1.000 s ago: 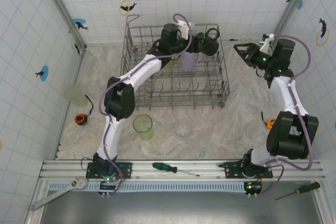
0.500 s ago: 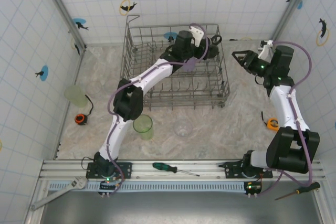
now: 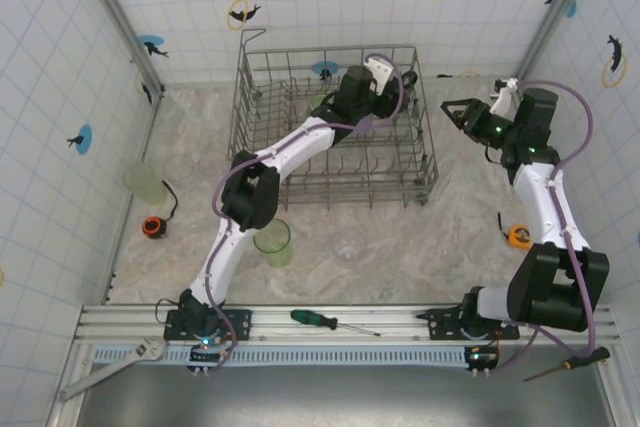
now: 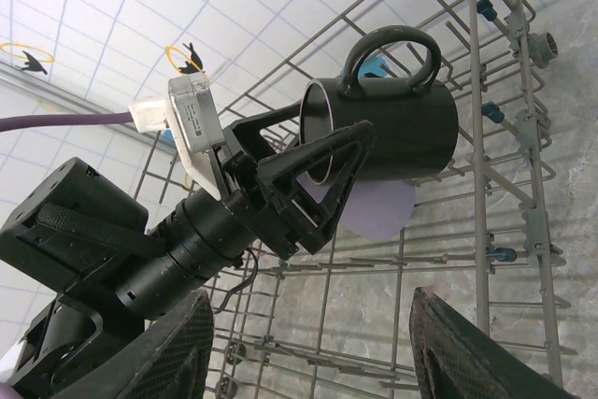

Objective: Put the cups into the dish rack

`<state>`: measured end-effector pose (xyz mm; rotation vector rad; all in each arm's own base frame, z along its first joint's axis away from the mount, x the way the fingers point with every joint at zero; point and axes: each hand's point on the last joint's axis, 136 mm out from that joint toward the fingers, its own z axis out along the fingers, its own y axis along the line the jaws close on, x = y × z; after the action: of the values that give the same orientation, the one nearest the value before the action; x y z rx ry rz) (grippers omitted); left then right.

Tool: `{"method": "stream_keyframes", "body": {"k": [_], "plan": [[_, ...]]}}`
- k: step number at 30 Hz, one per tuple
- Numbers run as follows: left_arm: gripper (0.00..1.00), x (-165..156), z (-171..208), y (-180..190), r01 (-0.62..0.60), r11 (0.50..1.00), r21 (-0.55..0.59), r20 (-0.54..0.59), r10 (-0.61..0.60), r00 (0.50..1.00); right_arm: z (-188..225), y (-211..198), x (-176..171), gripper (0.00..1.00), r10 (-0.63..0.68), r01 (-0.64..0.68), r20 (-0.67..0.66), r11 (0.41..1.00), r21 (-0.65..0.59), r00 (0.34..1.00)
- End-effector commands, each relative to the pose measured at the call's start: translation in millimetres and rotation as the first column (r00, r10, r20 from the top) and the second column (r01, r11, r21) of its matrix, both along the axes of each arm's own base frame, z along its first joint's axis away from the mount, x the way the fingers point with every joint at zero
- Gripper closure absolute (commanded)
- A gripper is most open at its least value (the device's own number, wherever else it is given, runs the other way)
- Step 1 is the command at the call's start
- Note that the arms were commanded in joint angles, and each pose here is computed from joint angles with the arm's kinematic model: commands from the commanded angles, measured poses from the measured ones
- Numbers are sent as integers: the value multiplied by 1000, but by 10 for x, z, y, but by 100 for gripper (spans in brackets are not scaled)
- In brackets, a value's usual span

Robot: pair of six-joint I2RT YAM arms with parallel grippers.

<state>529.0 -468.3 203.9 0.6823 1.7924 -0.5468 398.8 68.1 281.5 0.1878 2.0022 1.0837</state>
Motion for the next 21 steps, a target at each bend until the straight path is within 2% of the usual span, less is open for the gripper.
{"method": "stream_keyframes", "body": {"k": [1,10,21], "plan": [[100,121,529,-39,-47,996,-79,166,60,984,95,31,-85,42,11,-10,39,1000,-19,999],[100,138,302,-106,-100,994,-34,177,104,979,117,60,-131,42,26,-25,53,1000,-19,998],[100,219,218,-79,-140,989,-43,201,146,969,155,98,-136,42,38,-37,65,999,-16,997]]}}
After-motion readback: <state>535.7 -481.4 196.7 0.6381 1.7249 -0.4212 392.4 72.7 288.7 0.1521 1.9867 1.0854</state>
